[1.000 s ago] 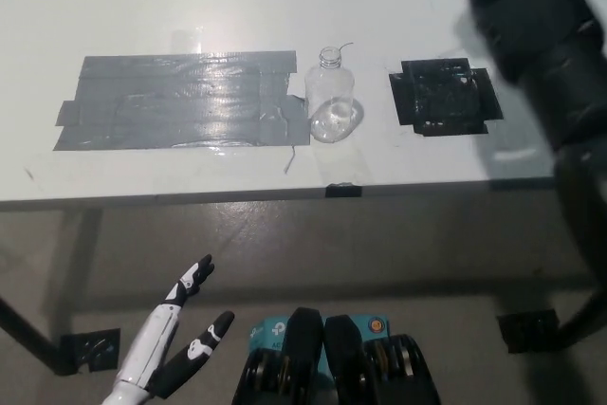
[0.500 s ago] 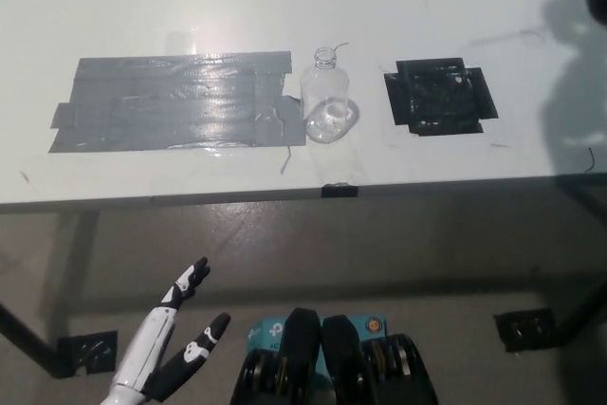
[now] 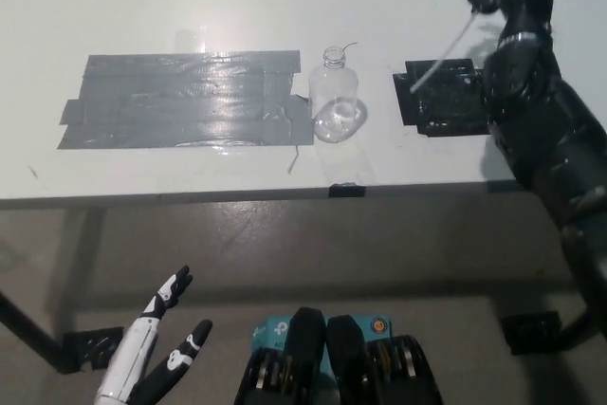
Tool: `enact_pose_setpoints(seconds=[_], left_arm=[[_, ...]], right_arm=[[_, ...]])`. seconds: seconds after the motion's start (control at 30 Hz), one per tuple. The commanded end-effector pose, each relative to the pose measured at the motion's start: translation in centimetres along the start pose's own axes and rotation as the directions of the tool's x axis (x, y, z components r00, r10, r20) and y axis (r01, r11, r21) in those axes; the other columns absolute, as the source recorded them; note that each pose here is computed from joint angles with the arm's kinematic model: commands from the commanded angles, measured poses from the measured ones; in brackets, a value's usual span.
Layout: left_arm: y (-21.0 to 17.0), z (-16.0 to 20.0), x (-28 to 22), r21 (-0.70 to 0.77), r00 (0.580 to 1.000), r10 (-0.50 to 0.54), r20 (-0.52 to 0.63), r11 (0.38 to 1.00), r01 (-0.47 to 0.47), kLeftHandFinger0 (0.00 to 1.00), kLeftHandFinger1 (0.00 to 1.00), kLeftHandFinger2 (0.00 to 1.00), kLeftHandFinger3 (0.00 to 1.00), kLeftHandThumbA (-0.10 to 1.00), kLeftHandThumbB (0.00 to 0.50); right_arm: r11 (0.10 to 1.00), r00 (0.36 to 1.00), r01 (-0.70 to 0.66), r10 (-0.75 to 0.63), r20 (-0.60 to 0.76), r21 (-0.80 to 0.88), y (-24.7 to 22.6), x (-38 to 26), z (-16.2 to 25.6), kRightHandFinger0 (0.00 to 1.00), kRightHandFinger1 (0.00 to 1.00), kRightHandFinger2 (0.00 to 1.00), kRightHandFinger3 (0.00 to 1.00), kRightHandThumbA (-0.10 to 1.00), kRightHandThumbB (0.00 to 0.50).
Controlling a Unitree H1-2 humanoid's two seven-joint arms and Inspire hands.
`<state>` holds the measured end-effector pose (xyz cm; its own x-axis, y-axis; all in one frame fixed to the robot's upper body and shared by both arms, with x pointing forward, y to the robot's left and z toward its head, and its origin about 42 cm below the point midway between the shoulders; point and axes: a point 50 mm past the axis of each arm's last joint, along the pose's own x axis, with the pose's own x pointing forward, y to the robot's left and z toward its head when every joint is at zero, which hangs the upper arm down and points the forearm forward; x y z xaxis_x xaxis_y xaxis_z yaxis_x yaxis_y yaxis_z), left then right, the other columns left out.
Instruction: The robot grabs the black lid of the spray bottle on the desk and places it on the black area of the desk
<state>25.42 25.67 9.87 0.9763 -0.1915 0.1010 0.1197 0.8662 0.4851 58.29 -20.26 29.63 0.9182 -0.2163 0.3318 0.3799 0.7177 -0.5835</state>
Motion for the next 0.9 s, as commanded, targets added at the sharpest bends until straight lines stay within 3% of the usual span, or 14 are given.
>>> enact_pose_setpoints(seconds=[0.0, 0.03, 0.07, 0.1, 0.13, 0.17, 0.23, 0.33, 0.6, 0.73, 0.8, 0.83, 0.87], left_arm=[[1.1, 1.1, 0.2, 0.018, 0.998, 0.035, 0.054, 0.999, -0.036, 1.00, 1.00, 1.00, 1.00, 0.86, 0.158], [1.1, 1.1, 0.3, 0.021, 0.998, 0.038, 0.054, 0.999, -0.039, 1.00, 1.00, 1.00, 1.00, 0.86, 0.160], [1.2, 1.0, 0.3, 0.022, 0.998, 0.037, 0.053, 0.999, -0.038, 1.00, 1.00, 1.00, 1.00, 0.86, 0.161], [1.2, 1.0, 0.2, 0.021, 0.998, 0.035, 0.050, 0.999, -0.036, 1.00, 1.00, 1.00, 1.00, 0.86, 0.162], [1.2, 1.0, 0.3, 0.023, 0.998, 0.037, 0.053, 0.999, -0.038, 1.00, 1.00, 1.00, 1.00, 0.86, 0.165], [1.2, 1.0, 0.3, 0.024, 0.997, 0.039, 0.061, 0.999, -0.040, 1.00, 1.00, 1.00, 1.00, 0.86, 0.159], [1.2, 1.0, 0.4, 0.023, 0.997, 0.040, 0.062, 0.999, -0.041, 1.00, 1.00, 1.00, 1.00, 0.86, 0.159], [1.3, 1.0, 0.5, 0.029, 0.997, 0.043, 0.067, 0.999, -0.045, 1.00, 1.00, 1.00, 1.00, 0.86, 0.160], [1.3, 1.2, 0.9, 0.016, 0.997, 0.045, 0.066, 0.999, -0.046, 1.00, 1.00, 1.00, 1.00, 0.85, 0.150], [1.3, 1.4, 1.1, 0.025, 0.996, 0.044, 0.073, 0.999, -0.046, 1.00, 1.00, 1.00, 1.00, 0.85, 0.136], [1.4, 1.5, 1.6, 0.021, 0.996, 0.046, 0.080, 0.999, -0.048, 1.00, 1.00, 1.00, 1.00, 0.85, 0.137], [1.4, 1.7, 2.0, 0.018, 0.996, 0.049, 0.081, 0.999, -0.050, 1.00, 1.00, 1.00, 1.00, 0.85, 0.143], [1.5, 1.9, 2.6, 0.017, 0.995, 0.051, 0.088, 0.998, -0.053, 1.00, 1.00, 1.00, 1.00, 0.85, 0.143]], right_arm=[[1.000, 0.997, 0.019, -0.019, 0.068, -0.001, -1.7, 1.5, 1.5, 0.00, 0.13, 0.60, 0.64, -0.10, 0.131], [1.000, 0.999, -0.004, 0.004, 0.034, -0.007, -1.9, 1.6, 1.1, 0.06, 0.25, 0.73, 0.79, -0.05, 0.147], [1.000, 1.000, -0.024, 0.024, 0.017, -0.009, -1.9, 1.7, 1.0, 0.09, 0.27, 0.70, 0.78, 0.04, 0.152], [0.997, 0.998, -0.066, 0.066, -0.018, -0.040, -1.9, 1.9, 0.8, 0.34, 0.58, 1.00, 1.00, 0.26, 0.192], [0.993, 0.993, -0.111, 0.109, -0.054, -0.049, -2.0, 2.1, 0.9, 0.64, 0.87, 1.00, 1.00, 0.55, 0.249], [0.984, 0.983, -0.173, 0.170, -0.075, -0.038, -2.1, 2.3, 0.7, 0.97, 1.00, 1.00, 1.00, 0.75, 0.319], [0.971, 0.967, -0.237, 0.233, -0.103, -0.038, -2.4, 2.6, 0.5, 1.00, 1.00, 1.00, 1.00, 0.88, 0.418], [0.957, 0.952, -0.283, 0.272, -0.140, -0.065, -2.9, 3.1, 0.6, 1.00, 1.00, 1.00, 1.00, 0.96, 0.488], [0.959, 0.955, -0.281, 0.275, -0.114, -0.037, -4.7, 4.4, 1.9, 1.00, 1.00, 1.00, 1.00, 0.92, 0.488], [0.964, 0.962, -0.262, 0.264, -0.066, 0.032, -5.8, 5.1, 3.1, 1.00, 1.00, 1.00, 1.00, 0.87, 0.495], [0.975, 0.976, -0.219, 0.220, -0.005, 0.046, -6.7, 5.8, 4.5, 1.00, 1.00, 1.00, 1.00, 0.86, 0.475], [0.976, 0.977, -0.212, 0.213, 0.001, 0.045, -7.1, 6.0, 4.8, 1.00, 1.00, 1.00, 1.00, 0.98, 0.495], [0.982, 0.983, -0.179, 0.175, 0.059, 0.057, -8.1, 6.5, 6.0, 1.00, 1.00, 1.00, 1.00, 0.89, 0.465]])
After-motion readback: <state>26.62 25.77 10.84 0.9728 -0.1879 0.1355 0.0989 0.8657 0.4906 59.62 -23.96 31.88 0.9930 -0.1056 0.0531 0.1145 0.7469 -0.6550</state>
